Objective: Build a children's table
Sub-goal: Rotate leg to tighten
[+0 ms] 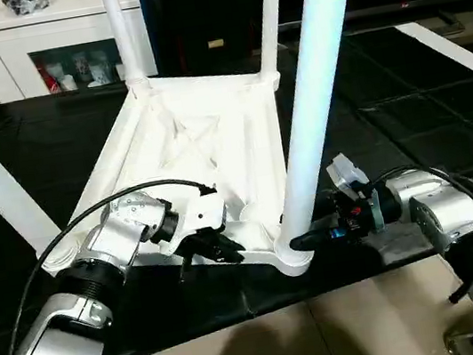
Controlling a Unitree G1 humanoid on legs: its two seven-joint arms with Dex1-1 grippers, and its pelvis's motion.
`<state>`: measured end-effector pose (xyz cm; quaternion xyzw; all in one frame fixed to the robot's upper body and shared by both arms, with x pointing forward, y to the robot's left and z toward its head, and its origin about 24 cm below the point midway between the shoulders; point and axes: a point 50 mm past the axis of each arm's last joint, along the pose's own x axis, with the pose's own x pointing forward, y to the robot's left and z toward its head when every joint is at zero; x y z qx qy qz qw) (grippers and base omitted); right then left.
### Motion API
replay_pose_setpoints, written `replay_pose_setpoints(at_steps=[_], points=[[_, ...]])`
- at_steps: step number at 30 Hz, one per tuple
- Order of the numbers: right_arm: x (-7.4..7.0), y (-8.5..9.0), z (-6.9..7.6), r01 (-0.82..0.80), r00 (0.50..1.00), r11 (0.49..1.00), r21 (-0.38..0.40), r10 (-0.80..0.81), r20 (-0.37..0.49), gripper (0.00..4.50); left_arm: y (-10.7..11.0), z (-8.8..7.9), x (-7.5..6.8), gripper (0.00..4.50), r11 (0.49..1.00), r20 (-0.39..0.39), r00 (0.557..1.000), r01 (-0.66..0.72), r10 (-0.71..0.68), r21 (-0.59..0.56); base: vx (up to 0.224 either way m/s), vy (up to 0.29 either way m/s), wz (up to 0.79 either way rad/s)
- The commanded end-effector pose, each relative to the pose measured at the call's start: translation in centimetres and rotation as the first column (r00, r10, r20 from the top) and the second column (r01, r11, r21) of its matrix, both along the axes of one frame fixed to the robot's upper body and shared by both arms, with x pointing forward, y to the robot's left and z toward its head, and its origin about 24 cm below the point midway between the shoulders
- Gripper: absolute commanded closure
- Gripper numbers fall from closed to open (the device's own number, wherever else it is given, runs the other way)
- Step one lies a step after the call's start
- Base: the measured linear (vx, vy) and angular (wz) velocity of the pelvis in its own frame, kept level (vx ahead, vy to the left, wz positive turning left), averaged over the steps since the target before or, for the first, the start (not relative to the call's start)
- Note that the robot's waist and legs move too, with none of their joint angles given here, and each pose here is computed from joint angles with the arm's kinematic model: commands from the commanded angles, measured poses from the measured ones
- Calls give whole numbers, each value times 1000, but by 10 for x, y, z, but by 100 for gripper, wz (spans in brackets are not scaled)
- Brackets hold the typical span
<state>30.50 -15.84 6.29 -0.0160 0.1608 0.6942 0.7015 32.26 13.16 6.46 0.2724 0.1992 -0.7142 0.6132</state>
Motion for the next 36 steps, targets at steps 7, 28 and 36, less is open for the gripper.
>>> replay_pose_setpoints(at_steps=[7,28,36], points=[[-9,6,-6,-47,998,998,40,49,-42,250,-5,2,5,450,999,9,999,-47,47,-10,0,0,0],[27,76,-37,755,647,653,-59,-757,-96,254,-79,15,28,450,742,-60,779,-615,624,-267,-4,3,-2],[29,79,-35,779,617,625,-52,-779,-112,184,-81,17,30,450,726,-43,760,-634,648,-268,0,0,0]])
